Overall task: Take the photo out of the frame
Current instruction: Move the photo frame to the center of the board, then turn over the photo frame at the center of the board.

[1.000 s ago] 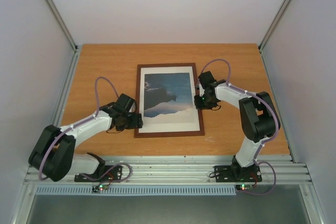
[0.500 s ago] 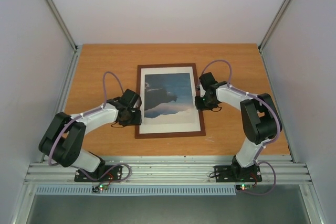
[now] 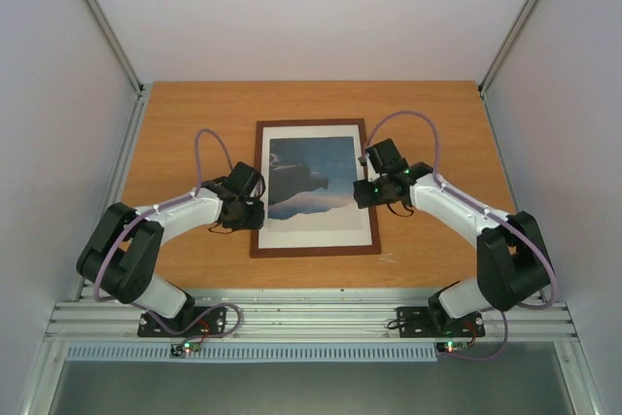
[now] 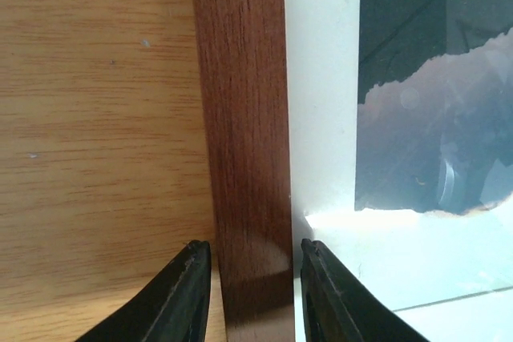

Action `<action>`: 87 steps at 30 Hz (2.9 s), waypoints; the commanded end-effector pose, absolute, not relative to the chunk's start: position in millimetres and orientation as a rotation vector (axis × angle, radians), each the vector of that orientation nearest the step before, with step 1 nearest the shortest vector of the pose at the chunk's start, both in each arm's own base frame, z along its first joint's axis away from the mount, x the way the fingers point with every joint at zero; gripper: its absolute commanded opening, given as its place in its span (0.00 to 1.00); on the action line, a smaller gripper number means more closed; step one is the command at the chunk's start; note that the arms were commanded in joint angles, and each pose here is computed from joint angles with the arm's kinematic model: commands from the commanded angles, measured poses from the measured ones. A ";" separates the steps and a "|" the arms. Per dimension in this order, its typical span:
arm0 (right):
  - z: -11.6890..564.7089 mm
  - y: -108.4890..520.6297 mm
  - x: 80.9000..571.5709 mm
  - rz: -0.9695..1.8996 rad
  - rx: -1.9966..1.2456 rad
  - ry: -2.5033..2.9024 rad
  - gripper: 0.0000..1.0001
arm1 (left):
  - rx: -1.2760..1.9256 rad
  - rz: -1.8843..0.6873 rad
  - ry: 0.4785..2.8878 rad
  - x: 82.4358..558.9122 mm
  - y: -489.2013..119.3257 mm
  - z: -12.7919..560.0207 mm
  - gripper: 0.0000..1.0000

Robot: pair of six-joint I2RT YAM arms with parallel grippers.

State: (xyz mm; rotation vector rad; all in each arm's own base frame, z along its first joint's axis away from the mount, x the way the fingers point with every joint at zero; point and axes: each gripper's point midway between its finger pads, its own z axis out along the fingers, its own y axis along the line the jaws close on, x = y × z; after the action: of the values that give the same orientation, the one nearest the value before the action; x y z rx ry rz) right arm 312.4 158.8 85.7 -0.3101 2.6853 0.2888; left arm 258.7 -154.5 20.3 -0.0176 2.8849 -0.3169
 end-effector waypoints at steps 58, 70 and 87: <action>86.4 355.3 165.0 -0.631 -1.202 1.568 0.95 | 0.031 -0.223 2.652 265.4 -158.5 103.5 0.01; 73.7 337.8 185.5 -0.723 -1.176 1.639 0.81 | 0.014 -0.266 2.633 258.1 -156.6 110.5 0.00; 98.9 323.4 196.3 -0.654 -1.118 1.680 0.24 | -0.134 -0.304 2.472 257.7 -131.4 146.4 0.03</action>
State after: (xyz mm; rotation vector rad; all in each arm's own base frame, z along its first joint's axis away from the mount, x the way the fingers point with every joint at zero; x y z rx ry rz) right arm 183.0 324.1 69.5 -1.2852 1.6538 -0.7381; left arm 250.5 -139.7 126.7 -0.0451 2.5731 -0.2593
